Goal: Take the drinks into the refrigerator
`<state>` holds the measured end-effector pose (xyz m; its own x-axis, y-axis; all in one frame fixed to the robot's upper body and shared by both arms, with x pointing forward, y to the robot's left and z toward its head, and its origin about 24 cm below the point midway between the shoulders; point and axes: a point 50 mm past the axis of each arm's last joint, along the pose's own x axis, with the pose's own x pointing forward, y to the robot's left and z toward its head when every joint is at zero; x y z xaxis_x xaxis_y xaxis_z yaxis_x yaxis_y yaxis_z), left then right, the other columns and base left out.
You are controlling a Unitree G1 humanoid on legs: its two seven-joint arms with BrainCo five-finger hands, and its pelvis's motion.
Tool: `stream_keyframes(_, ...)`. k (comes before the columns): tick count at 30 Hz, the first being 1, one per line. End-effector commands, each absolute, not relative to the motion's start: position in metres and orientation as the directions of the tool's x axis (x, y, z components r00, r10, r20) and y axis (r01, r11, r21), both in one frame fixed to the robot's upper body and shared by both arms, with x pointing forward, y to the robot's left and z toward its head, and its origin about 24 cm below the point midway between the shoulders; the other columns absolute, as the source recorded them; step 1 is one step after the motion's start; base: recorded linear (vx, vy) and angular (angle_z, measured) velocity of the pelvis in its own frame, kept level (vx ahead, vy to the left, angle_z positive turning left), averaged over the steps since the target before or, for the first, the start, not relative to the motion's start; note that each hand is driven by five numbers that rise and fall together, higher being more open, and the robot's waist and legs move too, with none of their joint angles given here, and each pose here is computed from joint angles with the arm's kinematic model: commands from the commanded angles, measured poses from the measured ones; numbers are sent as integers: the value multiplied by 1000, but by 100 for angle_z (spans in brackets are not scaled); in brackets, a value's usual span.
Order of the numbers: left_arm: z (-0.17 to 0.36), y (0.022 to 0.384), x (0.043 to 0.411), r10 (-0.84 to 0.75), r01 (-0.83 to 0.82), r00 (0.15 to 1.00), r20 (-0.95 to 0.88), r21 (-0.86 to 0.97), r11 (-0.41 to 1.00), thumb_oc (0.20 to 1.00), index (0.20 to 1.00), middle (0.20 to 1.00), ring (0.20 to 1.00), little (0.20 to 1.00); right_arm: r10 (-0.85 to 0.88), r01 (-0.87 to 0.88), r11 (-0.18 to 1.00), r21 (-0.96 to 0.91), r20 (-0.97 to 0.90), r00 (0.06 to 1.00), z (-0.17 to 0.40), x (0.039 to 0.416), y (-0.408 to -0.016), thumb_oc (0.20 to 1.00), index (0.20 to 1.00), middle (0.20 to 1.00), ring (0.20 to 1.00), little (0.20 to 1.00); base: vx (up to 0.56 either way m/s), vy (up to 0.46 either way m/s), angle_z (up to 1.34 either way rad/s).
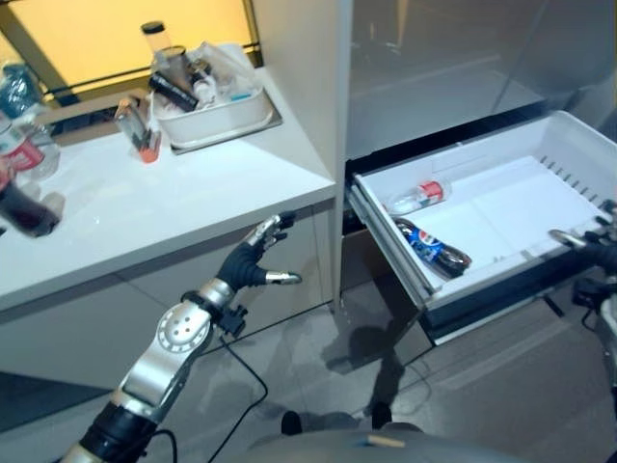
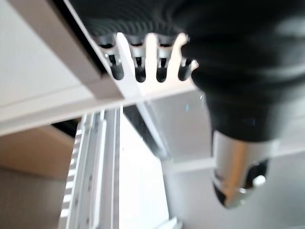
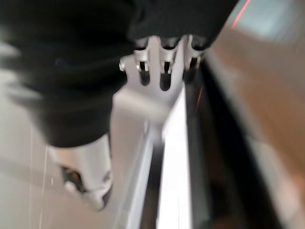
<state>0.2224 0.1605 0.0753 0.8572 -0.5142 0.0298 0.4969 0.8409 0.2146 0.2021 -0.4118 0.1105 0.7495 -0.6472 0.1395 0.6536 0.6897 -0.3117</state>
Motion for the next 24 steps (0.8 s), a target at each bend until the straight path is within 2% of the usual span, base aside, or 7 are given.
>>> stream_keyframes(1, 84, 162, 227, -515, 484, 853, 85, 238, 842, 1000, 1000, 1000, 1000, 1000, -692, 754, 618, -222, 300, 656, 150, 191, -434, 1000, 1000, 1000, 1000, 1000, 5, -1, -27)
stream_keyframes(6, 75, 170, 221, -472, 453, 880, 58, 196, 870, 1000, 1000, 1000, 1000, 1000, -811, 847, 514, -134, 246, 531, 129, 157, -454, 1000, 1000, 1000, 1000, 1000, 8, -1, -30)
stream_keyframes(13, 74, 182, 217, -424, 409, 904, 53, 180, 895, 1000, 1000, 1000, 1000, 1000, -907, 861, 413, -298, -48, 419, 55, 103, -465, 1000, 1000, 1000, 1000, 1000, 35, 12, -18)
stream_keyframes(14, 76, 184, 217, -418, 401, 906, 59, 187, 897, 1000, 1000, 1000, 1000, 1000, -904, 824, 423, -377, -120, 410, 38, 94, -462, 922, 922, 922, 922, 922, 0, 0, 0)
stream_keyframes(15, 78, 185, 216, -415, 397, 908, 65, 185, 899, 1000, 1000, 1000, 1000, 1000, -899, 800, 435, -412, -158, 408, 28, 92, -459, 200, 200, 200, 200, 200, 0, 0, 0)
stream_keyframes(20, 90, 189, 213, -433, 410, 896, 98, 194, 891, 1000, 1000, 1000, 1000, 1000, -802, 496, 592, -635, -407, 436, -30, 84, -428, 200, 200, 200, 200, 200, 7, 1, -2)
stream_keyframes(24, 101, 184, 213, -482, 448, 868, 121, 228, 864, 1000, 1000, 1000, 1000, 1000, -702, 357, 690, -630, -460, 544, -44, 131, -403, 200, 200, 200, 200, 200, -55, 0, -1)
